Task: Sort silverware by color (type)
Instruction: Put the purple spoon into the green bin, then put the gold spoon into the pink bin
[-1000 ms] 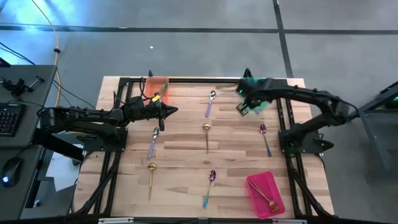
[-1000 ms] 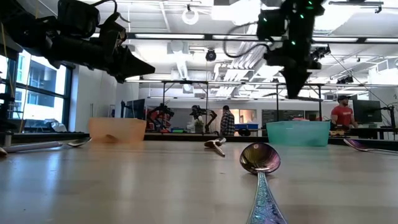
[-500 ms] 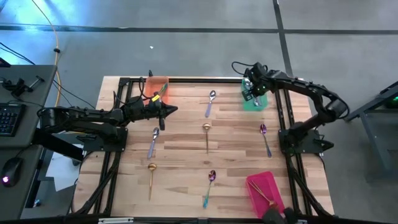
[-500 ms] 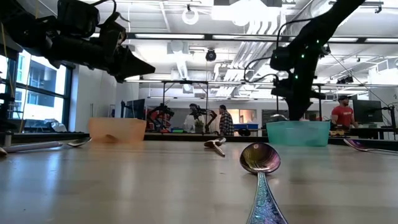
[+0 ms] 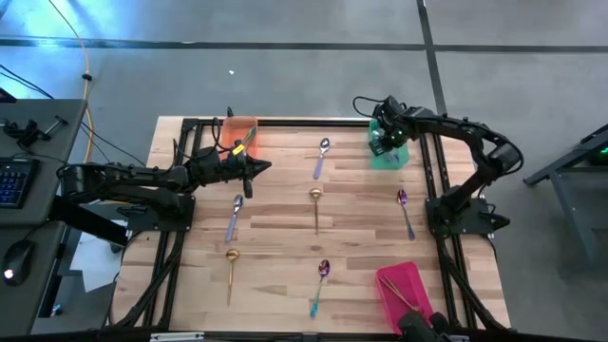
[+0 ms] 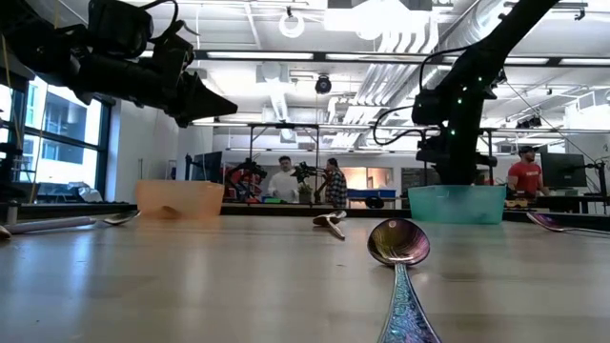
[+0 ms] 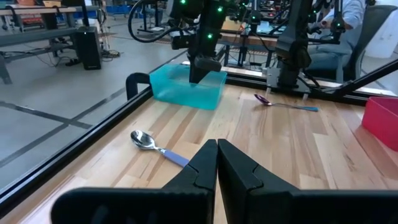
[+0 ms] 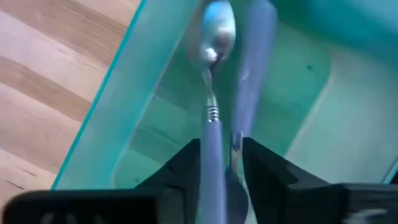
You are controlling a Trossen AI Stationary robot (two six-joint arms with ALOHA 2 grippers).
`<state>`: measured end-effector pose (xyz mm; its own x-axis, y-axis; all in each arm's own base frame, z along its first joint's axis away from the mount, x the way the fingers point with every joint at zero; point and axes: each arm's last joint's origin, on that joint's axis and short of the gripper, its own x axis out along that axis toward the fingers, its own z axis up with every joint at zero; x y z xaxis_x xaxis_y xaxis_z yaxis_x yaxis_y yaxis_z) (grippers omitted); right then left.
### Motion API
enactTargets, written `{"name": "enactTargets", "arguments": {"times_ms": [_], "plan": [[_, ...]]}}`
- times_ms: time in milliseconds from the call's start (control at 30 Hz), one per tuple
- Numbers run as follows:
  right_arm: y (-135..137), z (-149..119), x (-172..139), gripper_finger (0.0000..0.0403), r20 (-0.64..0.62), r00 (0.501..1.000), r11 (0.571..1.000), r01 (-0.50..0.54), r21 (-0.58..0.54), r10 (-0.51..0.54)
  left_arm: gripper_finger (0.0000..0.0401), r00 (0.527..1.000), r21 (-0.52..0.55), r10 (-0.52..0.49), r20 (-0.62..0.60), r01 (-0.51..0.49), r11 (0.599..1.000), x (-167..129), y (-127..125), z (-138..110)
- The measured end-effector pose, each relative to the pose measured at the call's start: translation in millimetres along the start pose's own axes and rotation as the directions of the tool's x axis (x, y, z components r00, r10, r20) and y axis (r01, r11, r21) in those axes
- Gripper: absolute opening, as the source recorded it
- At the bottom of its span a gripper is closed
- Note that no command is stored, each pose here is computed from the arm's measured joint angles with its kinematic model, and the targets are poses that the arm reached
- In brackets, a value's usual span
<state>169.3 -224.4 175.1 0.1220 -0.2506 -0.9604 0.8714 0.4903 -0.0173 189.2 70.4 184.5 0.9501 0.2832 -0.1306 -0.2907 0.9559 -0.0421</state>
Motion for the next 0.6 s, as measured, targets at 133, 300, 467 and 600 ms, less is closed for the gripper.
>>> {"name": "enactTargets", "arguments": {"times_ms": [133,300,467,600], "plan": [[1.9,2.9,-5.6,0.0126,0.021,1.000,0.999,-0.003,-0.047,0.004,0.0003,1.000,0.000,0.000,0.000,0.000,1.000,0.0,0.0,0.0],[15.3,-4.1,-20.2,0.0103,0.071,0.997,0.986,0.008,-0.165,0.003,0.0003,1.000,0.000,0.002,0.000,-0.002,1.000,0.0,0.0,0.0],[28.9,-23.3,-22.1,0.0024,0.277,0.959,0.982,-0.013,-0.187,0.066,0.0003,1.000,-0.001,0.002,-0.002,-0.002,1.000,0.0,0.1,-0.2],[41.7,-47.7,-21.9,0.0013,0.438,0.885,0.978,-0.077,-0.193,0.156,0.0003,1.000,-0.004,0.000,-0.006,0.000,1.000,0.0,-0.4,-0.6]]}}
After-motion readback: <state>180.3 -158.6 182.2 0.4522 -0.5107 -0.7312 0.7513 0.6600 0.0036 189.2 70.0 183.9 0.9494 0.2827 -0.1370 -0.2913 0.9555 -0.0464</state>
